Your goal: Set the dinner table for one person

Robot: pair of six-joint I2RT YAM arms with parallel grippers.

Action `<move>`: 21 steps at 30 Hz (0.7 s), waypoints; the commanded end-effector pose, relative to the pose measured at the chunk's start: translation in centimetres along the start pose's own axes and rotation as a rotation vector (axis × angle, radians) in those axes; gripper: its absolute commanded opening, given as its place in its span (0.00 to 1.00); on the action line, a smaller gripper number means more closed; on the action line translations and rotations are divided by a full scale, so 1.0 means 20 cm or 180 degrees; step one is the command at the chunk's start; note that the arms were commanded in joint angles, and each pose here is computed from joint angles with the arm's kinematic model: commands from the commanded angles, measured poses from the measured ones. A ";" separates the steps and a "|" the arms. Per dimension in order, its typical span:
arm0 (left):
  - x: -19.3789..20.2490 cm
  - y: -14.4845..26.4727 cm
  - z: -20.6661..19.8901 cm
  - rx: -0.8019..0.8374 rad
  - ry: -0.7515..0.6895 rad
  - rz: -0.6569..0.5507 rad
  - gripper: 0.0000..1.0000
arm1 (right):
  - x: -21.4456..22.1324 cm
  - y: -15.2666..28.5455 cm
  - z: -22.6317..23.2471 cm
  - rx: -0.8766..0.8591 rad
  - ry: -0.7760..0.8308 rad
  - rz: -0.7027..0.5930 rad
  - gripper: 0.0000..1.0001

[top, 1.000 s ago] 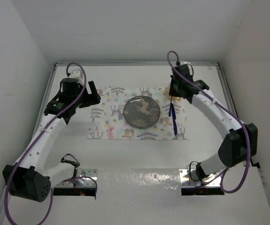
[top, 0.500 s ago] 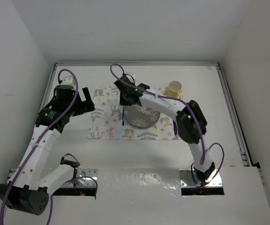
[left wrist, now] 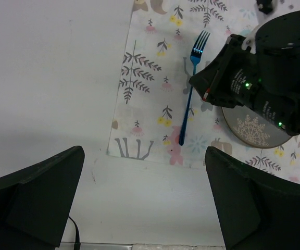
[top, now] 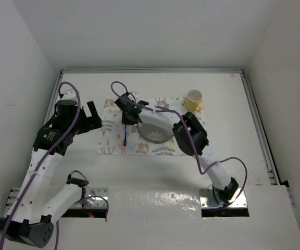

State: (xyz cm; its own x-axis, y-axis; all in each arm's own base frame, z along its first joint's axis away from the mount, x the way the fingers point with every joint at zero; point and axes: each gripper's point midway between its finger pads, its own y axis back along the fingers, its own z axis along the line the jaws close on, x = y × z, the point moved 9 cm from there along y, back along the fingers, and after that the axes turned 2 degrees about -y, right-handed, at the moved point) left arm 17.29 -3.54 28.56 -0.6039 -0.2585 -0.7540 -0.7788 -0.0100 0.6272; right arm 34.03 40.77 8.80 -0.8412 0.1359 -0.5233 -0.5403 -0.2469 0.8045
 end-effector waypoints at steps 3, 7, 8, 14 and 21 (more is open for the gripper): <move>-0.02 0.07 0.01 0.0033 0.0045 -0.0152 1.00 | 0.03 -0.04 0.09 -0.0189 -0.0075 -0.0086 0.00; -0.01 0.08 0.02 0.0039 0.0045 -0.0154 1.00 | 0.08 -0.09 0.08 -0.0148 -0.0018 -0.0038 0.03; 0.00 0.08 0.02 0.0043 0.0042 -0.0163 1.00 | 0.09 -0.09 0.08 -0.0140 -0.0012 -0.0034 0.05; 0.00 0.09 0.02 0.0064 0.0023 -0.0165 1.00 | 0.10 -0.05 0.09 -0.0226 0.0063 -0.0123 0.27; 0.01 0.10 0.02 0.0103 0.0003 -0.0187 1.00 | -0.09 0.21 0.16 -0.0389 0.0226 -0.0546 0.44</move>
State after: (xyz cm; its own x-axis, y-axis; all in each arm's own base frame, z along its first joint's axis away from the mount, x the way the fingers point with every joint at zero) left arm 15.81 -3.29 29.05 -0.5882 -0.2605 -0.7656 -0.7923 -0.0040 0.6101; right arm 32.95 42.58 7.07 -0.8194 0.1015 -0.5642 -0.5667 -0.2919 0.7705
